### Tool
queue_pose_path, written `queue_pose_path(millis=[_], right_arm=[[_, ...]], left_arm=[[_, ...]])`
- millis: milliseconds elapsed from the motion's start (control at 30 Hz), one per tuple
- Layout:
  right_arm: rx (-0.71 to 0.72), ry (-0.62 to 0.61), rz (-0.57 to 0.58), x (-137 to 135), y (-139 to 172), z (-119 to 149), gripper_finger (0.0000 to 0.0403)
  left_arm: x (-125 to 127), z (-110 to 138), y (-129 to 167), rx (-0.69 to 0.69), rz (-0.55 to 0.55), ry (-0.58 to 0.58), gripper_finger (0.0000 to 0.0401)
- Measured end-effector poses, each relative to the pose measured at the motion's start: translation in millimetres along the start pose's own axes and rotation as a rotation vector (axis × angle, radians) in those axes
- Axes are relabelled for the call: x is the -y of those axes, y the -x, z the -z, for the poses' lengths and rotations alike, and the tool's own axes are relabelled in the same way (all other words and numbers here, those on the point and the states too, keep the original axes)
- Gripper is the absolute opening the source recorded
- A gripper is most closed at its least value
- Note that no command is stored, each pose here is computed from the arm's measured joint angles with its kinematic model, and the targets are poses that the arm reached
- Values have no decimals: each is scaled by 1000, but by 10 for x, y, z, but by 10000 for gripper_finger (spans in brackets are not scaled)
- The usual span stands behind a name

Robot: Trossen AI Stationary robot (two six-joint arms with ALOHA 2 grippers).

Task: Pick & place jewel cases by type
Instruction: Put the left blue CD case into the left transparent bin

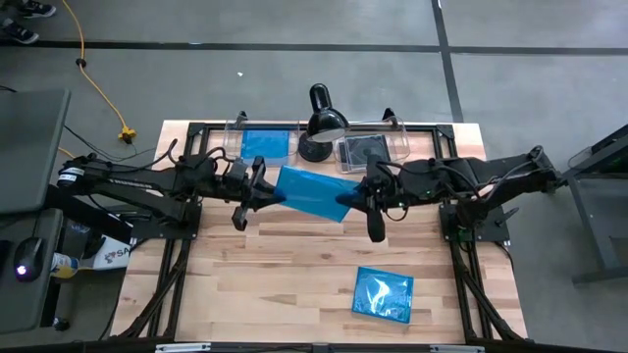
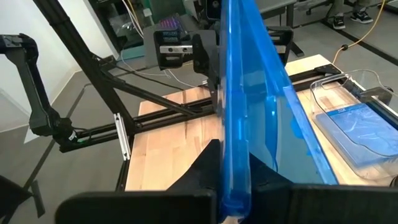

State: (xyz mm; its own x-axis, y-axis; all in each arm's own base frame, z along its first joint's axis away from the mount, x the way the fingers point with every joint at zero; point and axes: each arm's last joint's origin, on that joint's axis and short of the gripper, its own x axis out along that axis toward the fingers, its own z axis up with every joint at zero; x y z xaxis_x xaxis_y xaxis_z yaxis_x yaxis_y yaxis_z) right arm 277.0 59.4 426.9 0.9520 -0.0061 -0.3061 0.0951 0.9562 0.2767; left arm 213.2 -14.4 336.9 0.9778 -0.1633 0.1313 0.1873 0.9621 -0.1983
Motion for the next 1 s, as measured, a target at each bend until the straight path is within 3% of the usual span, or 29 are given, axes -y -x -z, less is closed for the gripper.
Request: queue_pose_path(millis=[167,433,700,1000], right_arm=[[-1,-1,-3,-1,1,0,0],[25,-12,-51,3,155,-64,16],[170,-28,-135,38,678,-273,77],[395,5,-230,92,1315,-464,138]], left_arm=[[11,2,0,-7,37,-78,27],[12,13,0,-20,48,-101,22],[8,75,0,-79,63,-101,22],[13,8,0,-7,41,-108,21]])
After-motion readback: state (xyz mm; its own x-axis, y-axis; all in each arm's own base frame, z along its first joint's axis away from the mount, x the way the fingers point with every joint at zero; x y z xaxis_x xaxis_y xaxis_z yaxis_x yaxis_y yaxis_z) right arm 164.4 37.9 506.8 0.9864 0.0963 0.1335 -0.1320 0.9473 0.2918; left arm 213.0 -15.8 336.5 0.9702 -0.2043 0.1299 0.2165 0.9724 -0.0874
